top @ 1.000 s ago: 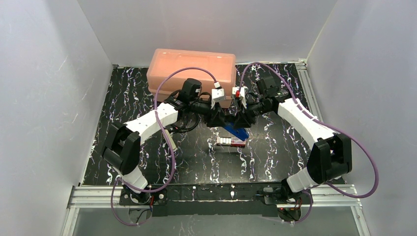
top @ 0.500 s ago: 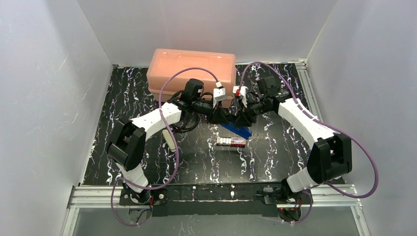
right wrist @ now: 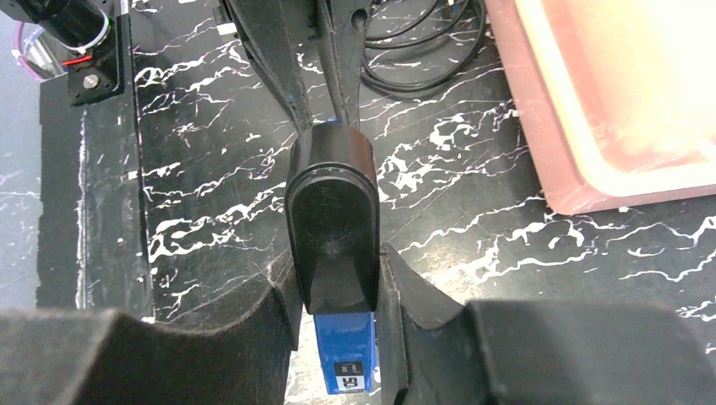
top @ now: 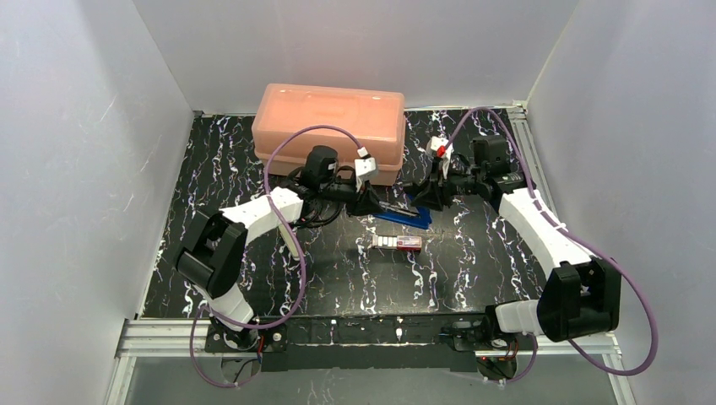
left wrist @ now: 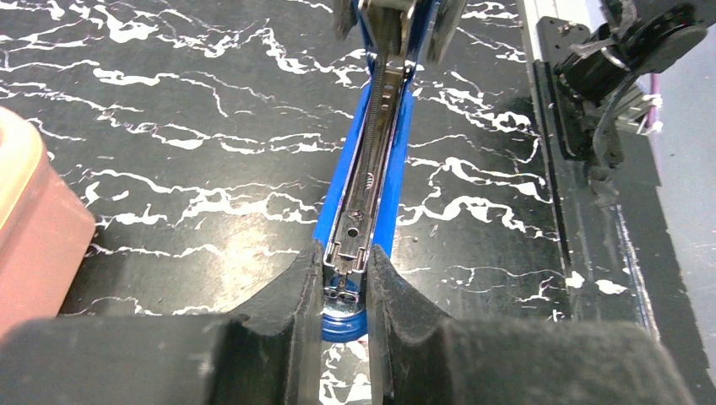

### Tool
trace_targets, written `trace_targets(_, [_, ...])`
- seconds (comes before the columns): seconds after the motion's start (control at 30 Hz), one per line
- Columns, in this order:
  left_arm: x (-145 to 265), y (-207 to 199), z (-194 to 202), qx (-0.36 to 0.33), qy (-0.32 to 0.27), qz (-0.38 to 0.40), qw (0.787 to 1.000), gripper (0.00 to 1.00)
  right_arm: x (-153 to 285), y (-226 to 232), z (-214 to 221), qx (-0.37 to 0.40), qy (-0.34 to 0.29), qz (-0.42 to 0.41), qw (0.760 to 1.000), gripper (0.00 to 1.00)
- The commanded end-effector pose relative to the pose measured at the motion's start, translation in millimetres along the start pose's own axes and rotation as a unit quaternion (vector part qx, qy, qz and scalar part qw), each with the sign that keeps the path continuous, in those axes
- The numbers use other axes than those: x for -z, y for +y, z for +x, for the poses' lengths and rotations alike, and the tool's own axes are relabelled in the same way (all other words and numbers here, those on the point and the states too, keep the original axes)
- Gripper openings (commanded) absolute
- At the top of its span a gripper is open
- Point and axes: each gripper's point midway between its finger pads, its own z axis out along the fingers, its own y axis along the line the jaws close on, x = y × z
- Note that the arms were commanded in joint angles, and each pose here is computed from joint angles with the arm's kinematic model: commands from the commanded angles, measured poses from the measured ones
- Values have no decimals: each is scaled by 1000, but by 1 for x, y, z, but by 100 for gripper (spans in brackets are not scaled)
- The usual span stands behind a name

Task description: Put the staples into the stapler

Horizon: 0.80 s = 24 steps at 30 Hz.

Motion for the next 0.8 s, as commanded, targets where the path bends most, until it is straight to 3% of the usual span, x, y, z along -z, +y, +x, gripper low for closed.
trace_targets(0.0, [13,30,20,-20,27,-83,996,0,9,-27,-10,47,-27,45,998,1])
trace_targets(0.33, [20,76,60,-55,70,-174,981,0,36,-81,27,94,-26,140,985,1])
trace_targets(0.77, [16,87,92,-49,92,-192,976,0,55,-98,87,107,21,149,983,1])
